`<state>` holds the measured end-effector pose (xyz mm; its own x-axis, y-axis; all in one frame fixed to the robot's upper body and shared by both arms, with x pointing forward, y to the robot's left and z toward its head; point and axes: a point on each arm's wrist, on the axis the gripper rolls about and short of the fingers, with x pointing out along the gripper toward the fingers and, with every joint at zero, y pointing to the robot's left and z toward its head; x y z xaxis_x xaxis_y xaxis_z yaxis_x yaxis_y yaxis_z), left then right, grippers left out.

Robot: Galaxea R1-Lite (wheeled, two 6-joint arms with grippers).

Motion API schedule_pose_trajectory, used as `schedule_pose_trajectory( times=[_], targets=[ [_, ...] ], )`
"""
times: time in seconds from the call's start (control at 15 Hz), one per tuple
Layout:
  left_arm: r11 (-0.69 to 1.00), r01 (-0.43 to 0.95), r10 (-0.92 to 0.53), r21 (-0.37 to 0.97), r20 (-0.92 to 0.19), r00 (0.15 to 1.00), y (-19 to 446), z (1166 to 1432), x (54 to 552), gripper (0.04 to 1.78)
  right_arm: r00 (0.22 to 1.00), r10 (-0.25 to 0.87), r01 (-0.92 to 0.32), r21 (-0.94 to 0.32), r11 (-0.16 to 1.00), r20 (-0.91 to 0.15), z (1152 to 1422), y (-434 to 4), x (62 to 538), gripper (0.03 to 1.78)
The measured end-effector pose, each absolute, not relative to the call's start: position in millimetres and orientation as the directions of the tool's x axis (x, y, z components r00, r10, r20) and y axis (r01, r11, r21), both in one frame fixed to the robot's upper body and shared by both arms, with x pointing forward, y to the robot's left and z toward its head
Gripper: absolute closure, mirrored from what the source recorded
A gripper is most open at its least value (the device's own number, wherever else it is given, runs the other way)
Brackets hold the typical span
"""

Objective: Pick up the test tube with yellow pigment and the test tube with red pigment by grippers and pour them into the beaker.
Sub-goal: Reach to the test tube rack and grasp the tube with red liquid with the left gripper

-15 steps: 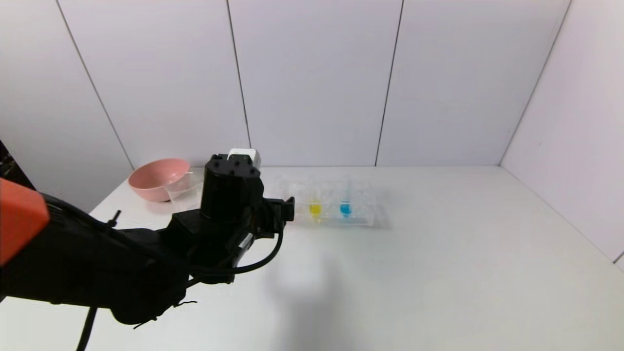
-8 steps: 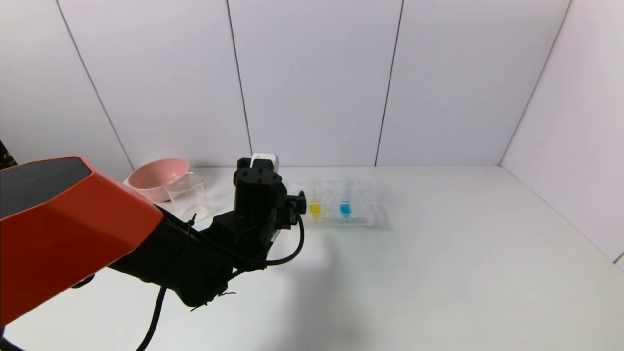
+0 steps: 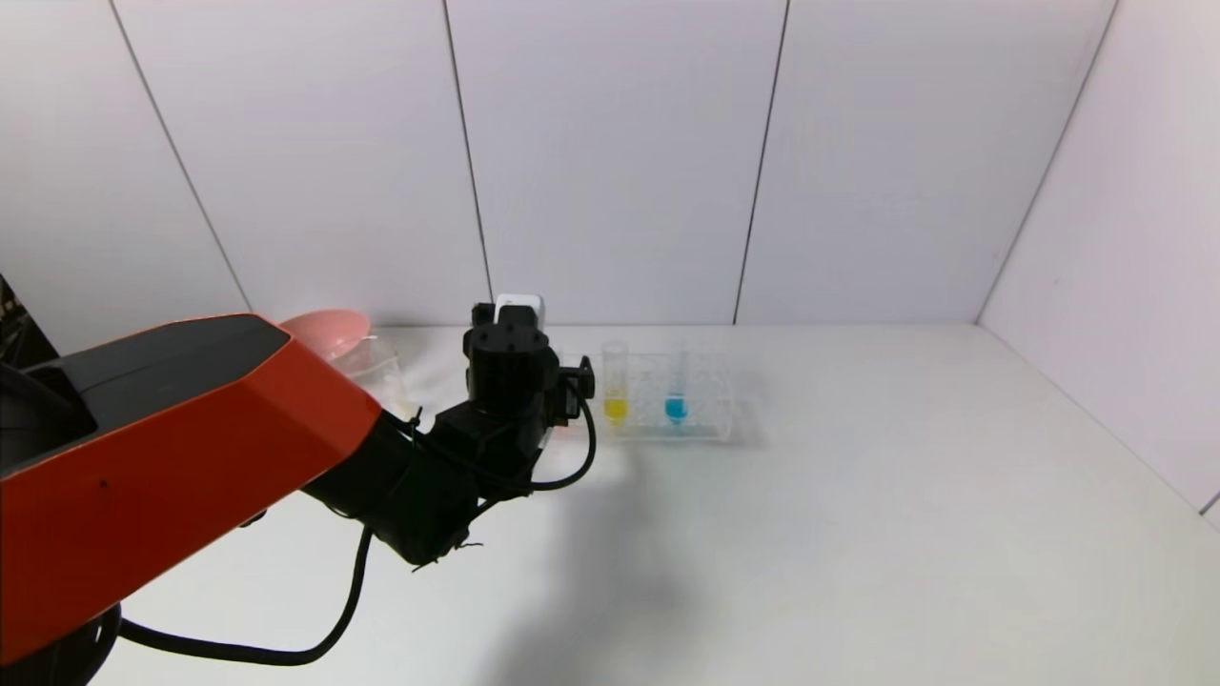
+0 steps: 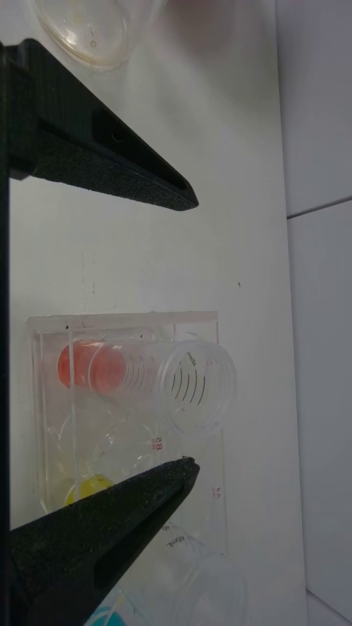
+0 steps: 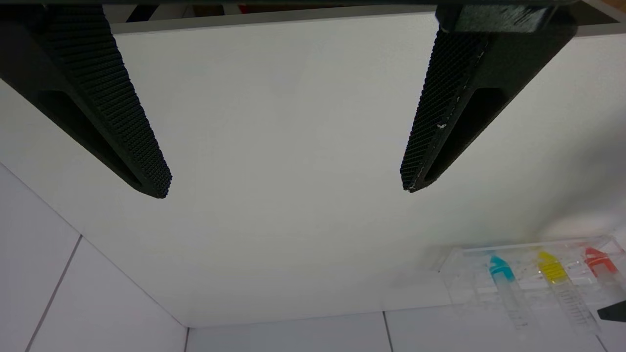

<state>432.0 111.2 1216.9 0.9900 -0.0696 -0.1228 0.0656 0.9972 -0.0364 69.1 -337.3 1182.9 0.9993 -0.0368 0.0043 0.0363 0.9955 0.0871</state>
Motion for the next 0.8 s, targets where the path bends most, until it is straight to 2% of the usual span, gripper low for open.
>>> schedule_pose_trajectory(
  times=[0.2, 0.4, 0.53, 0.8],
  targets=[
    [0.997, 0.07, -0.073, -0.034, -0.125, 0.989, 110.1, 1212.6, 434.2, 0.07, 0.999, -0.037, 0.036, 0.087, 0.996, 0.004, 1182.9, -337.3, 69.1, 0.1],
    [0.996, 0.071, -0.075, -0.044, -0.107, 0.991, 109.3, 1213.2, 434.7, 0.3, 0.999, -0.037, 0.036, 0.087, 0.996, 0.004, 1182.9, -337.3, 69.1, 0.1],
    [0.996, 0.073, -0.077, -0.047, -0.103, 0.992, 108.7, 1213.5, 434.4, 0.57, 0.999, -0.037, 0.036, 0.087, 0.996, 0.004, 1182.9, -337.3, 69.1, 0.1],
    [0.995, 0.084, -0.088, -0.048, -0.103, 0.991, 105.6, 1213.5, 432.3, 1.3, 0.999, -0.037, 0.036, 0.087, 0.996, 0.004, 1182.9, -337.3, 69.1, 0.1]
  ],
)
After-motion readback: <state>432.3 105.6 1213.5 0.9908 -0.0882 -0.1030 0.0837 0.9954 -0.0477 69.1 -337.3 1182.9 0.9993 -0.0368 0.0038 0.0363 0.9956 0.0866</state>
